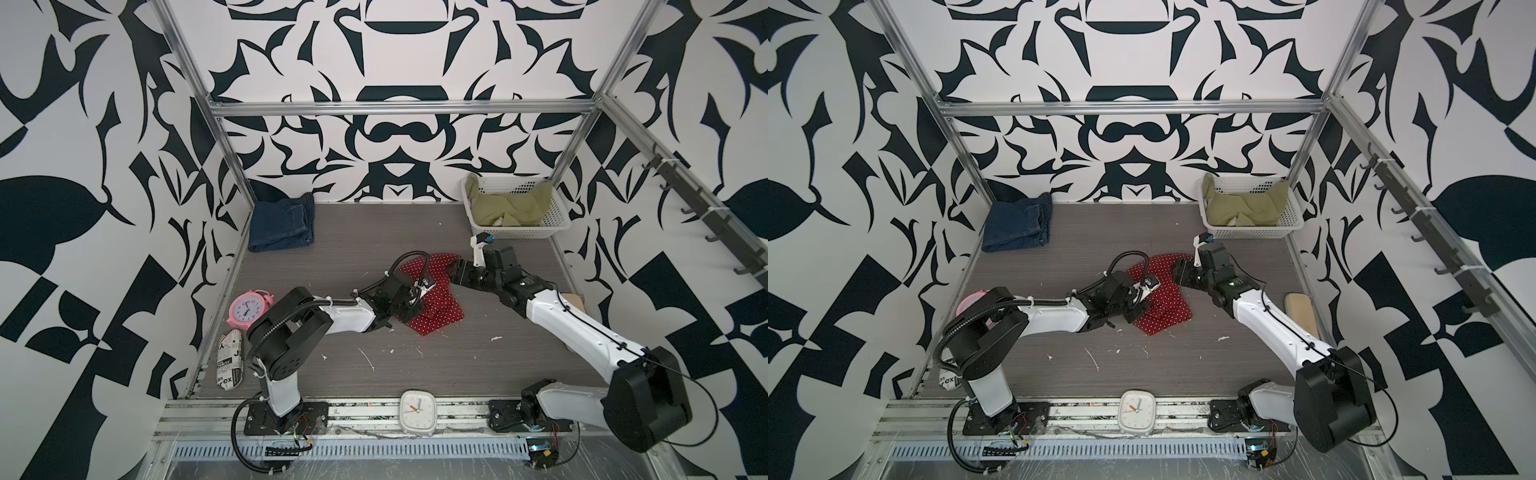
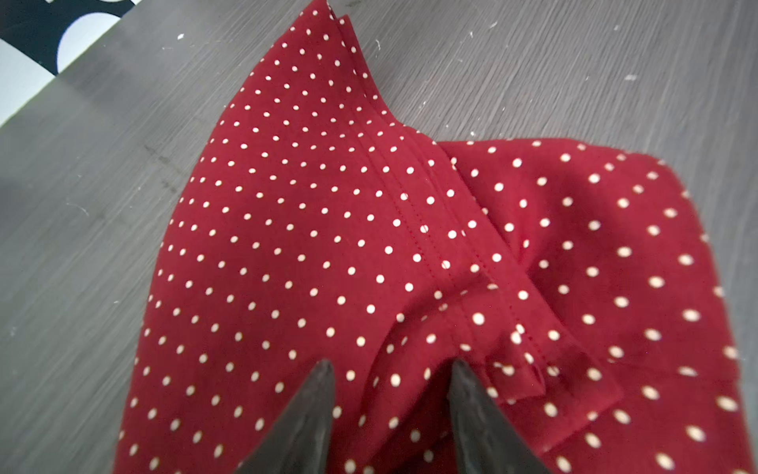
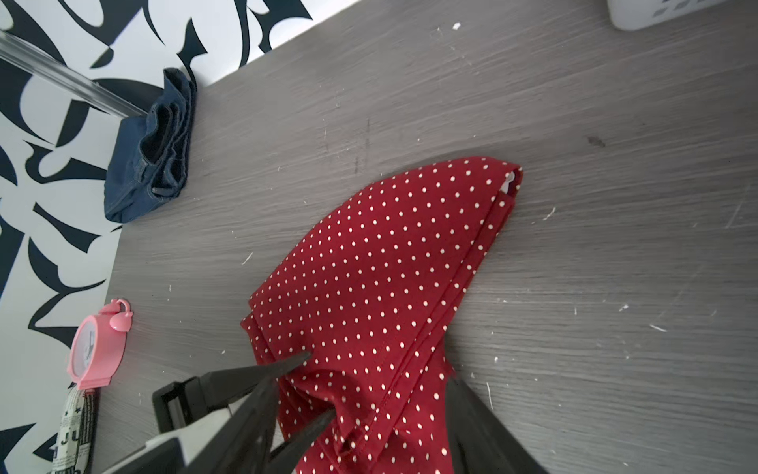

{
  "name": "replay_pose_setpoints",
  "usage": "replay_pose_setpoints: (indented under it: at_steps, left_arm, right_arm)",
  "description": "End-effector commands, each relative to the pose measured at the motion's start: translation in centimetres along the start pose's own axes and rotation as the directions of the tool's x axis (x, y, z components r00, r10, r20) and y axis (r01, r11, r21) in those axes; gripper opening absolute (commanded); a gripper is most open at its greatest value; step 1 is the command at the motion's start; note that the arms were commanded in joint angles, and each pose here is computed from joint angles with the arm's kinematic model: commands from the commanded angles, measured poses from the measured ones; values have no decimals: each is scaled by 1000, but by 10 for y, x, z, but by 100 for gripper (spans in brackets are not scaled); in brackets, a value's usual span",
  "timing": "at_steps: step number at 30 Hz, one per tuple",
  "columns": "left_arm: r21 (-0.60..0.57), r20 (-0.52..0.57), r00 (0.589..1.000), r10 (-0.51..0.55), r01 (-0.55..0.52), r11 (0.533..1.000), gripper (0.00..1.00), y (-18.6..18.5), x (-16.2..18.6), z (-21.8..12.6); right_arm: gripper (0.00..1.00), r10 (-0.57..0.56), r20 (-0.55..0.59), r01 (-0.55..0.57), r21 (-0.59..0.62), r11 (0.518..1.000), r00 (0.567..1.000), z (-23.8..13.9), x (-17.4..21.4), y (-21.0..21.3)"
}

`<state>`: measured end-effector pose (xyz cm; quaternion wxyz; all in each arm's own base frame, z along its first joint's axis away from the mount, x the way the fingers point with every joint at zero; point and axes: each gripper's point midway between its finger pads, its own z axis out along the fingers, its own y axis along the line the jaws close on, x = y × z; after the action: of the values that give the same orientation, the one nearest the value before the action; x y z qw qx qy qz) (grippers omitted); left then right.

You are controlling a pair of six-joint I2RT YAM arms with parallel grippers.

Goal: Fold and stack the skirts
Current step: 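Lower the red skirt onto the table with both grippers holding its edges, then regrasp the red skirt's waistband edges with both grippers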

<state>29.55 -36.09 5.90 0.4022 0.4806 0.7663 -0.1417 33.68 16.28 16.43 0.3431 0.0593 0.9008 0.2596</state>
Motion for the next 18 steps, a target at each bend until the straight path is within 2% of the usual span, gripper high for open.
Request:
replay_pose_setpoints:
  at_steps: [1,3,9,15,18]
  left_arm:
    - [-1,-8,1000,2,-2,1000,26,1,-4,-1]
    - [-20,6,1000,1,-1,1000,22,6,-11,-6]
    - [-115,77,997,-17,26,993,0,27,-42,-33]
    - [-193,149,988,-40,68,979,0,47,-78,-69]
    - [-241,185,980,-68,113,964,0,62,-93,-89]
  right_arm:
    - [68,-23,47,25,-35,999,999,-12,-11,8]
    - [68,-23,49,25,-31,999,999,-13,-11,7]
    - [67,-8,63,10,-34,999,998,-17,-10,4]
    - [66,5,46,-2,-55,998,999,-19,-1,4]
    - [65,15,-1,-15,-129,992,1000,-16,10,15]
